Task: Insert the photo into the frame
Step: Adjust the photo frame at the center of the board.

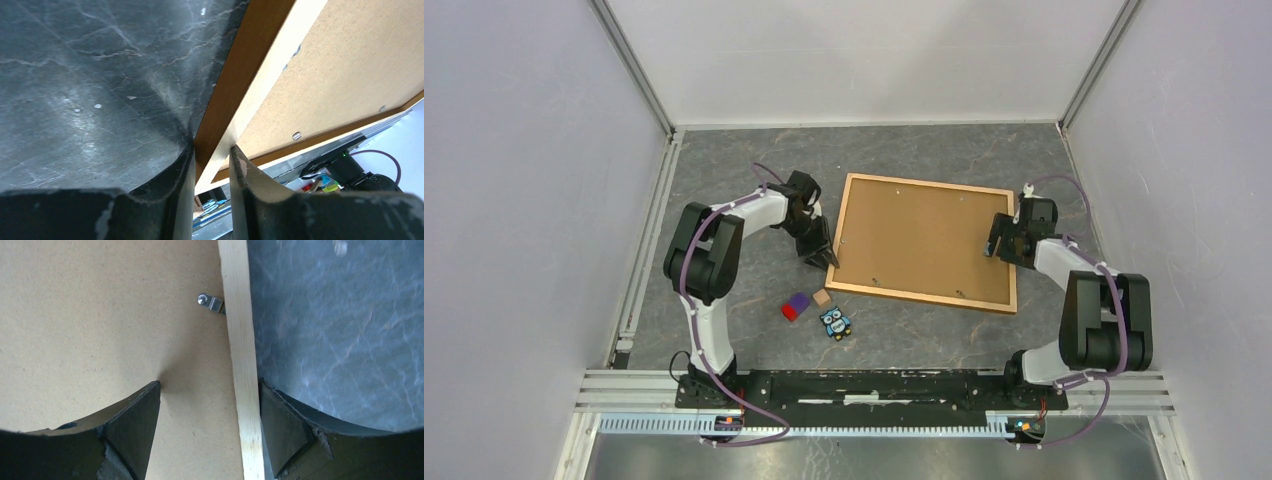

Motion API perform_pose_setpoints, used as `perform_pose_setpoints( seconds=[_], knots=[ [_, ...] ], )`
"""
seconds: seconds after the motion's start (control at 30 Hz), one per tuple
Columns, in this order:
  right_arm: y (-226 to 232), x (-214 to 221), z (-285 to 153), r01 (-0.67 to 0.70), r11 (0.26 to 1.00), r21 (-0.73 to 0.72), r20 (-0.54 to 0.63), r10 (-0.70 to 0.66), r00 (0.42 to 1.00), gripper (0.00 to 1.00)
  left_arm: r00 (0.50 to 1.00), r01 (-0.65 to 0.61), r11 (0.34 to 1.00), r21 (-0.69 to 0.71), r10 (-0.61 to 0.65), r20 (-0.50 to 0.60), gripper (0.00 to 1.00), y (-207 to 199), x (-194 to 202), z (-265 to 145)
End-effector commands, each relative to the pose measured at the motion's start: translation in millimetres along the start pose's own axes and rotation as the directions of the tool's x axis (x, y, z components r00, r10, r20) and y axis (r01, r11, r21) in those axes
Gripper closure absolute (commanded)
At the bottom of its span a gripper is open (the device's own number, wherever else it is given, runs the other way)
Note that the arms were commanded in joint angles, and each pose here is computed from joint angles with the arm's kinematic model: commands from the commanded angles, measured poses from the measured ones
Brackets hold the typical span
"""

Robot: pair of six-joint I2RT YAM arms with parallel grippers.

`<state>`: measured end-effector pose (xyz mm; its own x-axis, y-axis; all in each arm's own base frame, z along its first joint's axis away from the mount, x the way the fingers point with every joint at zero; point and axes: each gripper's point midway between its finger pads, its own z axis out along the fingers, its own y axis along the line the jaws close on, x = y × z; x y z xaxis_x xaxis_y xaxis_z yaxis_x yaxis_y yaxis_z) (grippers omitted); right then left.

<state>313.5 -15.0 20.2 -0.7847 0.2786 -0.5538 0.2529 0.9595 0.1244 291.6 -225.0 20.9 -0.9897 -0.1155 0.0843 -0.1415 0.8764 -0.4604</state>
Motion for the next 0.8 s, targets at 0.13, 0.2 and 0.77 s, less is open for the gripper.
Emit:
perform_pose_setpoints(
  seconds=[0.13, 0.2, 0.77],
  knots=[
    [27, -87, 43, -0.044, 0.997, -0.067, 0.154, 0.053, 0.987, 0.24, 1.000, -0.021, 0.996, 0.085, 0.020, 0.013, 0.72, -44, 22, 12],
    [28, -106, 55, -0.046, 0.997, -0.066, 0.210, 0.059, 0.976, 0.24, 1.000, -0.020, 0.995, 0.099, 0.018, 0.017, 0.72, -52, 30, 18],
    [86, -198, 80, -0.004, 0.986, -0.168, 0.188, 0.036, 0.982, 0.23, 0.967, -0.250, 0.962, 0.112, 0.243, 0.074, 0.48, -104, 107, 11]
  ],
)
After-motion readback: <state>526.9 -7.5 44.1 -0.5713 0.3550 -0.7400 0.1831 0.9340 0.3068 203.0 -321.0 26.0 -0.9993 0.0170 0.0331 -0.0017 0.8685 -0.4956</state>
